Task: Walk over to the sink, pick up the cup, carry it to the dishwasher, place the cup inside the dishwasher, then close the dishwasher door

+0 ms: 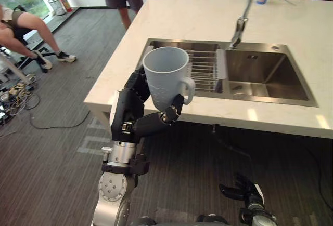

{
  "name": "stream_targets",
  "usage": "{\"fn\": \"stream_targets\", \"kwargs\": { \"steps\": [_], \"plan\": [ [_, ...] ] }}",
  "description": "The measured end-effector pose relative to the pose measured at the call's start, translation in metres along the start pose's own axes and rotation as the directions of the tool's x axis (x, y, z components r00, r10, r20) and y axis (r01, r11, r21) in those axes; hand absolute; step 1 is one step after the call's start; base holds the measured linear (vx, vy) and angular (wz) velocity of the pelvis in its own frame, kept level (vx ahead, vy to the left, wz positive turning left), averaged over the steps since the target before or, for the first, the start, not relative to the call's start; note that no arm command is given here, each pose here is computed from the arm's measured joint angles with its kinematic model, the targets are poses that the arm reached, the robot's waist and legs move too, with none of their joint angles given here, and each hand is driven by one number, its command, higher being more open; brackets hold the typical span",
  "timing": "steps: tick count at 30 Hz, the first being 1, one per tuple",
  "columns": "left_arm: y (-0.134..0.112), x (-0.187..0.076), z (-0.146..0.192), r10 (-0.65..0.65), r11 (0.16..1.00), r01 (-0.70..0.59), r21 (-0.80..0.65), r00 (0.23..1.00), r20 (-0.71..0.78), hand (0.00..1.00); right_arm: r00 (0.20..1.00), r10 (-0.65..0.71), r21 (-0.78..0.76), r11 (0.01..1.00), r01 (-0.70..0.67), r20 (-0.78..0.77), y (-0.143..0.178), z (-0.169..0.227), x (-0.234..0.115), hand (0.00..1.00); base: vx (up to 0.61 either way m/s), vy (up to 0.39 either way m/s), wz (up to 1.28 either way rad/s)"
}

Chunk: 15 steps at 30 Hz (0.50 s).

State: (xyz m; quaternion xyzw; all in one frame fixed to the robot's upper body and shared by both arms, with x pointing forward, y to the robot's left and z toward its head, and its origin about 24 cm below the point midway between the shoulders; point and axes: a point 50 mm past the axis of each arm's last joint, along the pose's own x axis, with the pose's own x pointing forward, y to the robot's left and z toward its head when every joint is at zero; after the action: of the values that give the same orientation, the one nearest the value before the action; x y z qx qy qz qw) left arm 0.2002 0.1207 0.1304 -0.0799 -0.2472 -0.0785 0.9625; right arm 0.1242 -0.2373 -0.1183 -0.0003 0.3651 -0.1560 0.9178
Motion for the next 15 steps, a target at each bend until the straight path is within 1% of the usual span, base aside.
{"fn": "stream_targets", "kwargs": {
  "steps": [3,7,11,14,15],
  "plan": [
    [0.006,-0.004,-0.014,0.026,0.999,-0.025,0.02,0.997,-0.066,0.3,1.0,0.03,0.018,0.999,-0.03,0.005,0.012,0.0,0.0,0.9,-0.07,0.151,0.14],
    [0.005,-0.004,-0.015,0.015,1.0,-0.014,0.019,0.997,-0.073,0.3,0.999,0.037,0.009,0.999,-0.037,-0.013,0.013,-0.005,-0.002,0.9,-0.08,0.107,-0.02],
    [0.005,-0.005,-0.015,0.006,1.0,-0.005,0.022,0.997,-0.074,0.3,0.999,0.025,-0.011,1.0,-0.026,-0.038,0.01,-0.012,-0.004,0.9,-0.07,0.025,0.08],
    [0.005,-0.005,-0.016,0.001,1.0,0.001,0.025,0.997,-0.076,0.3,0.999,0.011,-0.012,1.0,-0.012,-0.05,0.007,-0.017,-0.006,0.9,-0.04,0.003,0.53],
    [0.009,-0.006,-0.016,0.021,0.999,-0.018,0.036,0.997,-0.079,0.3,0.999,0.009,-0.014,1.0,-0.01,-0.052,0.008,-0.017,-0.006,0.9,-0.04,-0.044,0.56]
  ]
}}
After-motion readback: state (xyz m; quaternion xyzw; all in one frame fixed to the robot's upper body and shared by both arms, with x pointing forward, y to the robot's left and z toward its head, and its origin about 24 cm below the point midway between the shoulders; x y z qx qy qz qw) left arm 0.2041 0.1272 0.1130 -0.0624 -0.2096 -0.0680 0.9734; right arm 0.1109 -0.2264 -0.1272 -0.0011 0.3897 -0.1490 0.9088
